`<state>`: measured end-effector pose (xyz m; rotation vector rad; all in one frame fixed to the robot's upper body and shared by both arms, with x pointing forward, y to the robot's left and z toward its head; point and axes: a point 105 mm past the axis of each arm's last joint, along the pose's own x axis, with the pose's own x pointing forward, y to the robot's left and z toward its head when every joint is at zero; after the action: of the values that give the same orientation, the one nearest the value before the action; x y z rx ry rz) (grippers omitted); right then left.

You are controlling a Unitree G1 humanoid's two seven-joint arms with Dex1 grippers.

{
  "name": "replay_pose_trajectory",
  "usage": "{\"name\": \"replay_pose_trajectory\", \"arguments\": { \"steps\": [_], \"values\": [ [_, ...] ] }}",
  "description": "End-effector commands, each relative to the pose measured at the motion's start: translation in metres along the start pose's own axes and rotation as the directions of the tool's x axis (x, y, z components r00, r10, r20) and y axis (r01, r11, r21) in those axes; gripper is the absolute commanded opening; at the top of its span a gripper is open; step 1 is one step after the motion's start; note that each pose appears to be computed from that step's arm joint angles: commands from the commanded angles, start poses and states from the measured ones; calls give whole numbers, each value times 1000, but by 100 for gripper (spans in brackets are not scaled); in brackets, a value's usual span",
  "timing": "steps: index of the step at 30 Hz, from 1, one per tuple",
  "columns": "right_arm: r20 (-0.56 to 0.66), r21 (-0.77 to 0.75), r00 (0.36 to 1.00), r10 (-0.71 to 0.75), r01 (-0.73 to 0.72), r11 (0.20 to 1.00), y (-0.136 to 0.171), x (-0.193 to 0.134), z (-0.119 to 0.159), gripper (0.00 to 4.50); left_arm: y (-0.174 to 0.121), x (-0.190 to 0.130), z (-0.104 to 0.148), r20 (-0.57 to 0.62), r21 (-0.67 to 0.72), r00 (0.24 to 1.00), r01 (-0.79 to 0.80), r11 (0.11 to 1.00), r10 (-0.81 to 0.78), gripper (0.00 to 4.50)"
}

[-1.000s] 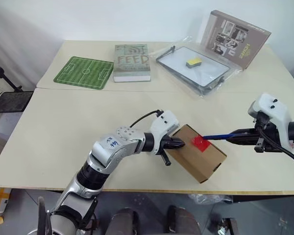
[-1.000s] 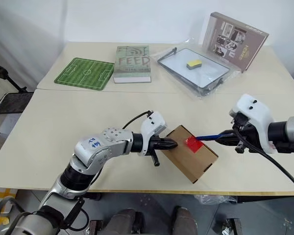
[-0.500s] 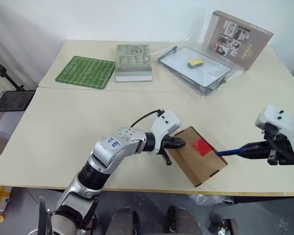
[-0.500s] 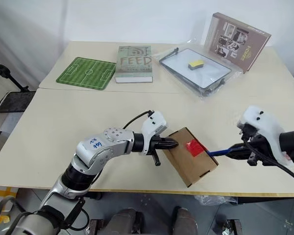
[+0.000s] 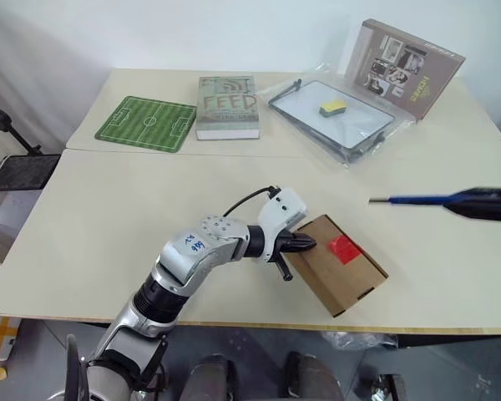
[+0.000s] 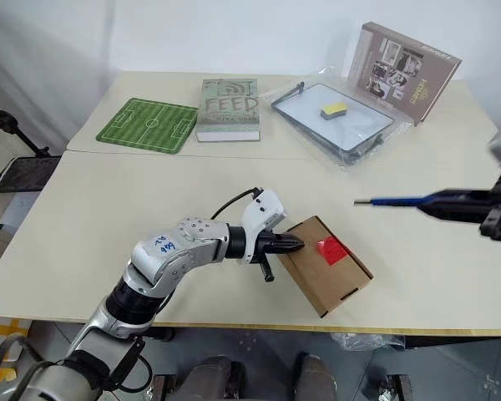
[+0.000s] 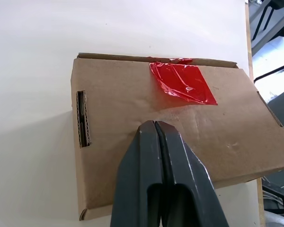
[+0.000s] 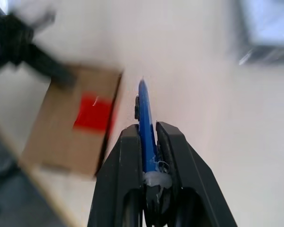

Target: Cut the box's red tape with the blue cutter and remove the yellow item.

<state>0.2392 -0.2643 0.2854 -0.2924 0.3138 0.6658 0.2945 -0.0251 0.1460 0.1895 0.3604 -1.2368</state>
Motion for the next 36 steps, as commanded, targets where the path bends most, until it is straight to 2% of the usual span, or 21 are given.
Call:
{"name": "replay_pose_trajectory", "arguments": {
  "steps": [1, 6, 10, 14, 16, 20, 23, 26, 27, 30, 33, 36],
  "values": [
    [115, 31, 986, -119, 116, 993, -22, 5, -10, 17, 13, 3, -18, -80, -15, 995, -55, 998, 53, 3],
    [139, 156, 959, -249, 227, 961, -47, 24, -71, 17, 14, 4, -13, -67, -8, 996, -53, 999, 52, 3],
    [145, 316, 926, -349, 291, 903, -60, 31, -124, 17, 18, 1, -7, -35, -13, 997, -66, 998, 66, 3],
    [105, 401, 898, -427, 355, 844, -69, 38, -154, 17, 20, -3, -2, 1, -34, 997, -78, 996, 78, 3],
    [87, 446, 903, -421, 342, 827, -68, 44, -162, 90, 21, -5, 4, 29, -35, 996, -78, 996, 79, 0],
    [71, 427, 904, -422, 355, 832, -69, 46, -163, 218, 25, -19, 18, 93, -37, 991, -92, 995, 95, 0],
    [71, 365, 910, -409, 358, 860, -71, 38, -152, 321, 25, -35, 28, 136, -44, 987, -86, 995, 91, 0],
    [25, 252, 929, -369, 351, 902, -66, 34, -142, 427, 18, -54, 33, 153, -56, 986, -53, 997, 61, 0],
    [27, 191, 932, -362, 351, 917, -65, 35, -131, 447, 14, -62, 30, 145, -75, 989, -24, 997, 35, 0],
    [5, 20, 959, -282, 282, 959, -53, 48, -108, 447, 2, -80, 12, 84, -131, 996, 44, 990, -33, 0],
    [-37, -10, 981, -189, 189, 982, -42, 68, -100, 447, 2, -83, -19, -12, -188, 1000, 23, 982, -25, 0],
    [-103, -12, 988, -118, 118, 993, -32, 90, -99, 384, -2, -78, -46, -94, -216, 995, 3, 976, -24, 0]
  ]
}}
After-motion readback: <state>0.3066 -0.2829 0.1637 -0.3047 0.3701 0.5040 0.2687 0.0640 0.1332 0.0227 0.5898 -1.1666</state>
